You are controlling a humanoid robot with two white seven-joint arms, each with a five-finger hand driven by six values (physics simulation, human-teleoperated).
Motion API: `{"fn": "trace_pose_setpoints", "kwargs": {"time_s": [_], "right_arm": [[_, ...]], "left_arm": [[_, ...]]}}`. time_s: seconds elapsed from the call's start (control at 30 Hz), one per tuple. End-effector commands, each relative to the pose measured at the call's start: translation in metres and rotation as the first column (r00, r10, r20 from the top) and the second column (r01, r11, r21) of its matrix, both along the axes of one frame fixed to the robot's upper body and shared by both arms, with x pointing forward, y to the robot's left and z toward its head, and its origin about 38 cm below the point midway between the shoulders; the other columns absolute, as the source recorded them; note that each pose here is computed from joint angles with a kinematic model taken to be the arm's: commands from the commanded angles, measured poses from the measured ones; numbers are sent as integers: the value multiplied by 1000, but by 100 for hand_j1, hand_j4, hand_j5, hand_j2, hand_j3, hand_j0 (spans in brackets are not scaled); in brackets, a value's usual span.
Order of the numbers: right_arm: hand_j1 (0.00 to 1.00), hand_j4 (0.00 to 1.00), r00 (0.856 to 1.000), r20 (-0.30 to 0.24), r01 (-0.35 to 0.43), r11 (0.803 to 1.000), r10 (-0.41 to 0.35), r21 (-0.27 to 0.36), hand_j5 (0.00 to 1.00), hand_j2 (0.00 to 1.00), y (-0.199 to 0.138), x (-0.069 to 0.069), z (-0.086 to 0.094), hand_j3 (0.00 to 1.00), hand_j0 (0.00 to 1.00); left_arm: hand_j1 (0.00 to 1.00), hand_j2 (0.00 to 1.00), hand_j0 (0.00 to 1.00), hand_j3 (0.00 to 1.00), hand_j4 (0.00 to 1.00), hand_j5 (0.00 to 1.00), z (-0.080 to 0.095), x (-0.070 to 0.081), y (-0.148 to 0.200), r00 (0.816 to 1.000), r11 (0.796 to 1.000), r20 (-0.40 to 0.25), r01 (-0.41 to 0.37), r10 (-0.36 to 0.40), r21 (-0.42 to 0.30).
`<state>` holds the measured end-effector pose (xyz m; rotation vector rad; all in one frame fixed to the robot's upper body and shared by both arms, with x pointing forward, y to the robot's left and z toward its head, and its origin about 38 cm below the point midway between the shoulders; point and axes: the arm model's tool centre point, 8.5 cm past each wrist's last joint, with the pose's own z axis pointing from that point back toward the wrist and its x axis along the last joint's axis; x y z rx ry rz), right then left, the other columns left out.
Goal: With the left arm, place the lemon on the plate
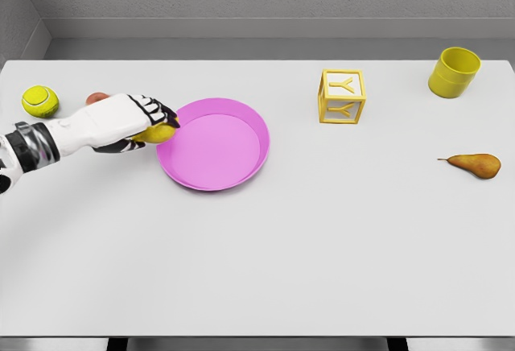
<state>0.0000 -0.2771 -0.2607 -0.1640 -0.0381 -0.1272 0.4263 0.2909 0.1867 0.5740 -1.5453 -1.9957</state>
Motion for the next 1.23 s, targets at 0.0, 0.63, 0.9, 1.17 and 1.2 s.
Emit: {"fn": "trace_pose_setpoints", "kwargs": {"time_s": [0.0,0.63,0.9,1.17,1.2], "right_arm": [[100,100,1000,-1,0,1000,0,-1,100,100,0,0,0,100,100],[100,100,1000,1,0,1000,0,0,100,100,0,0,0,100,100],[100,100,1000,0,0,1000,0,0,100,100,0,0,0,100,100],[100,100,1000,0,0,1000,0,0,100,100,0,0,0,100,100],[100,100,1000,1,0,1000,0,0,100,100,0,0,0,100,100]], "left_arm": [[66,66,66,66,66,66,2,-2,-17,999,999,9,31,-31,-36],[100,100,100,100,100,100,-4,1,-62,996,991,-13,91,-93,-97],[100,100,100,100,100,100,51,18,-12,994,992,106,-14,28,-126],[100,100,100,100,100,100,18,14,84,956,924,-18,-287,292,-254],[100,100,100,100,100,100,19,13,83,957,925,-16,-285,290,-253]]}}
